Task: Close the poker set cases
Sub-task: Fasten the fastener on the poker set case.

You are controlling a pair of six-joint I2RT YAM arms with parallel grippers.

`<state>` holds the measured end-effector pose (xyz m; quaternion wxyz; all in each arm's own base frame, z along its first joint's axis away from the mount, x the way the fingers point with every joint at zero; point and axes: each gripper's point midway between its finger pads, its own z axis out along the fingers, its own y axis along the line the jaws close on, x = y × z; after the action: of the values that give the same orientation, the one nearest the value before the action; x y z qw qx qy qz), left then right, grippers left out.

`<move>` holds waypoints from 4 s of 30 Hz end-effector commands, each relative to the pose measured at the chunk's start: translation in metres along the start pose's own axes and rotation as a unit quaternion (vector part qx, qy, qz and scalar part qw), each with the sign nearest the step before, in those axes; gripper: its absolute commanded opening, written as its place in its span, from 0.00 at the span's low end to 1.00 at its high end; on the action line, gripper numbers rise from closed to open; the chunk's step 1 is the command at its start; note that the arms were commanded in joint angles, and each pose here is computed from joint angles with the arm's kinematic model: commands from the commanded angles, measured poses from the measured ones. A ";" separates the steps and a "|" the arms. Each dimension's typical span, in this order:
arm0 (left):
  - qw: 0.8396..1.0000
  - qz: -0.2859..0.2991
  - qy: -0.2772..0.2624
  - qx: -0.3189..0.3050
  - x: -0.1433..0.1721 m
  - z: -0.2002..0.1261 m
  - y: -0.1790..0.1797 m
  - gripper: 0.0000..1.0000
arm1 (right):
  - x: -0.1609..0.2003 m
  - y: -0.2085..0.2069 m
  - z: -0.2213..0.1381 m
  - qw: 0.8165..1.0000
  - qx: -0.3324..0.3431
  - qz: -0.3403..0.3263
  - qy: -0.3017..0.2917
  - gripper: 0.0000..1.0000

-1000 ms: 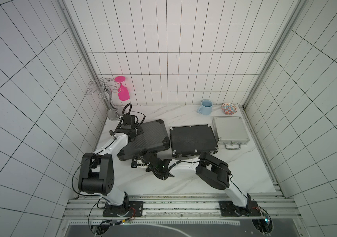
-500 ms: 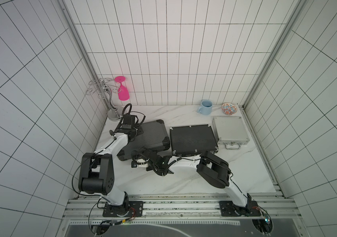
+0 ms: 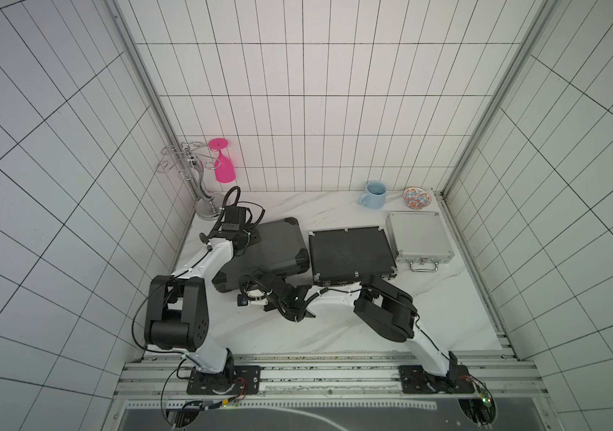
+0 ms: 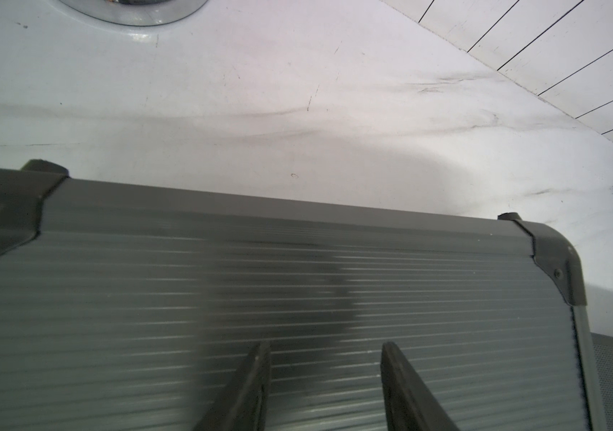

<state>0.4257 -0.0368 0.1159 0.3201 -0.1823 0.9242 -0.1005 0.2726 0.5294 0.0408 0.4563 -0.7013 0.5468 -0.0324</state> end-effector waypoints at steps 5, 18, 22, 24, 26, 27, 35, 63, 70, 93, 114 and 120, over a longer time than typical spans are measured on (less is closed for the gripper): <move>0.974 -0.021 0.213 -0.075 0.121 0.009 0.043 0.53 | 0.065 -0.033 -0.034 0.994 0.046 0.067 0.076 0.00; 0.975 -0.026 0.209 -0.075 0.115 0.008 0.045 0.56 | 0.032 -0.022 -0.032 0.998 0.027 0.050 0.021 0.00; 0.978 -0.029 0.195 -0.067 0.100 0.004 0.039 0.56 | 0.019 -0.014 -0.023 0.999 0.020 0.042 0.013 0.00; 0.979 -0.028 0.192 -0.066 0.097 0.002 0.037 0.58 | 0.018 -0.011 -0.018 0.999 0.015 0.044 0.011 0.00; 0.980 -0.028 0.187 -0.064 0.093 0.000 0.035 0.60 | 0.017 -0.007 -0.015 0.999 0.011 0.045 0.011 0.00; 0.980 -0.028 0.185 -0.064 0.091 -0.001 0.035 0.61 | 0.018 -0.006 -0.013 0.999 0.010 0.047 0.011 0.00; 0.981 -0.029 0.183 -0.065 0.088 -0.001 0.033 0.62 | 0.014 0.004 -0.002 0.999 0.002 0.043 0.010 0.00; 0.989 -0.029 0.133 -0.062 0.053 -0.028 0.027 0.65 | -0.020 -0.010 -0.046 0.996 0.024 0.071 -0.040 0.00; 0.991 -0.040 0.117 -0.050 0.035 -0.033 0.022 0.66 | 0.013 -0.042 -0.087 0.979 0.041 0.199 -0.031 0.17; 0.992 -0.041 0.112 -0.048 0.036 -0.029 0.021 0.63 | 0.003 -0.029 -0.077 0.900 -0.081 0.423 -0.062 0.27; 0.993 -0.044 0.100 -0.036 0.033 -0.030 0.019 0.64 | -0.013 -0.024 -0.018 0.878 -0.088 0.468 -0.057 0.04; 0.994 -0.046 0.099 -0.032 0.030 -0.031 0.017 0.64 | -0.004 -0.019 -0.005 0.877 -0.078 0.474 -0.035 0.01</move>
<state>0.3853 -0.0309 0.1247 0.2291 -0.2198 0.9429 -0.1007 0.2720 0.5162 0.0490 0.3722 -0.4056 0.7954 0.2536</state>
